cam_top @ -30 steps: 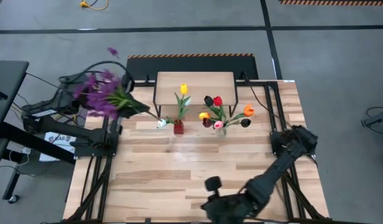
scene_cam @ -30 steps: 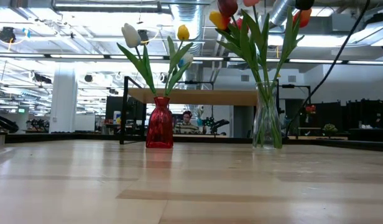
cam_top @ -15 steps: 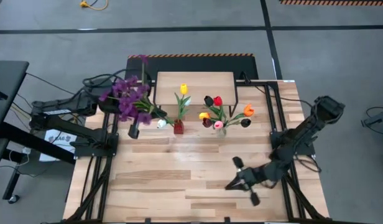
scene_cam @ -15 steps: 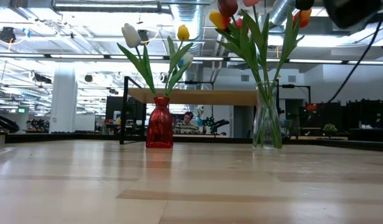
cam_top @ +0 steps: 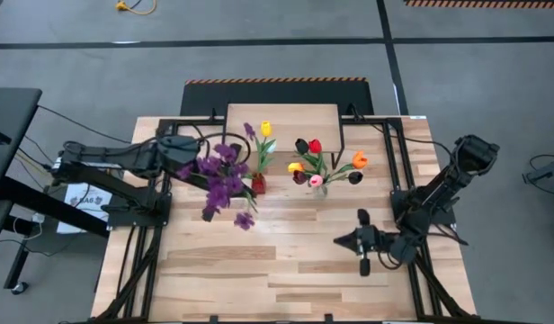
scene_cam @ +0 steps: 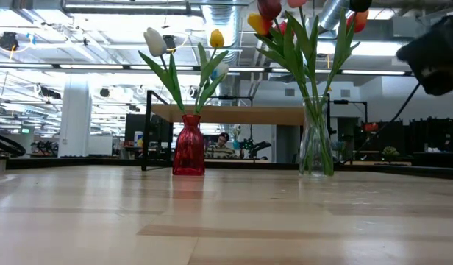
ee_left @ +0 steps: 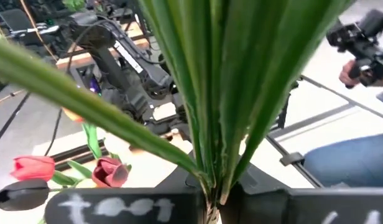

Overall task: Pick and place flowers into a vace then onto a shelf
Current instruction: Put the purple flower into the red vase

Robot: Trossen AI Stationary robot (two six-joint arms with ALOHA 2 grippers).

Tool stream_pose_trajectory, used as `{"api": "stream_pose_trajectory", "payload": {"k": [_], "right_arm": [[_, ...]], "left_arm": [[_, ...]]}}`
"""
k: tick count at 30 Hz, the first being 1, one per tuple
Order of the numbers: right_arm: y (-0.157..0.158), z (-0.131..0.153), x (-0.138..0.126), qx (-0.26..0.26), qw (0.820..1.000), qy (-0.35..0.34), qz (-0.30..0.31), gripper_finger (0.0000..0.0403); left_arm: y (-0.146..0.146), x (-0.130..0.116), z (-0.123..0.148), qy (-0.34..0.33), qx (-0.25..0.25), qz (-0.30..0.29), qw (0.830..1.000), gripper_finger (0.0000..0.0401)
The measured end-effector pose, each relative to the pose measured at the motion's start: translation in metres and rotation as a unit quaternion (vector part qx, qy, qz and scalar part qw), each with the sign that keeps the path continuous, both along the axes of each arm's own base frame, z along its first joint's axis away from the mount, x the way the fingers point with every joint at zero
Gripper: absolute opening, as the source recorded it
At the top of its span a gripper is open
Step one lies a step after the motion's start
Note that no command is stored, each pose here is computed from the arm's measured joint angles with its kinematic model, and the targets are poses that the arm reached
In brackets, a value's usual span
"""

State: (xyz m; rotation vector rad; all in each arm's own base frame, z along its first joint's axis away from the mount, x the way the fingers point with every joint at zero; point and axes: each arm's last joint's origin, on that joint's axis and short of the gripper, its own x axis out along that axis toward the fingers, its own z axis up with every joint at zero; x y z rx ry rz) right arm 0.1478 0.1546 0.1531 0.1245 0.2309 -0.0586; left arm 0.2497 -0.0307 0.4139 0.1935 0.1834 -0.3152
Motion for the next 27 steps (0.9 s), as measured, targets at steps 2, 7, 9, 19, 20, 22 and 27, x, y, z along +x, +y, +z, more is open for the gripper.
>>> {"api": "stream_pose_trajectory", "payload": {"k": [2,7,9,19,20,22,27], "right_arm": [[-0.001,-0.004,-0.005,-0.005,1.000,-0.001,-0.021,0.0001],[-0.002,-0.008,-0.009,-0.024,0.999,0.007,-0.023,0.0001],[-0.003,-0.010,-0.010,-0.035,0.999,0.015,-0.023,0.0001],[-0.007,-0.016,-0.011,-0.073,0.996,0.038,-0.026,0.0001],[-0.007,-0.017,-0.011,-0.077,0.996,0.039,-0.028,0.0001],[-0.008,-0.018,-0.011,-0.084,0.995,0.041,-0.031,0.0001],[-0.011,-0.020,-0.010,-0.098,0.993,0.051,-0.039,0.0001]], "left_arm": [[-0.002,0.004,-0.004,0.006,0.009,-0.005,1.000,0.0000],[0.001,0.014,-0.020,0.011,0.011,0.003,1.000,0.0000],[0.005,0.016,-0.027,0.011,0.010,0.014,1.000,0.0000],[0.042,0.020,-0.037,0.027,-0.002,0.041,0.999,0.0000],[0.046,0.019,-0.037,0.026,-0.004,0.035,0.999,0.0000],[0.055,0.018,-0.036,0.019,-0.002,0.023,1.000,0.0000],[0.074,0.016,-0.040,0.032,0.005,0.037,0.999,0.0000]]}}
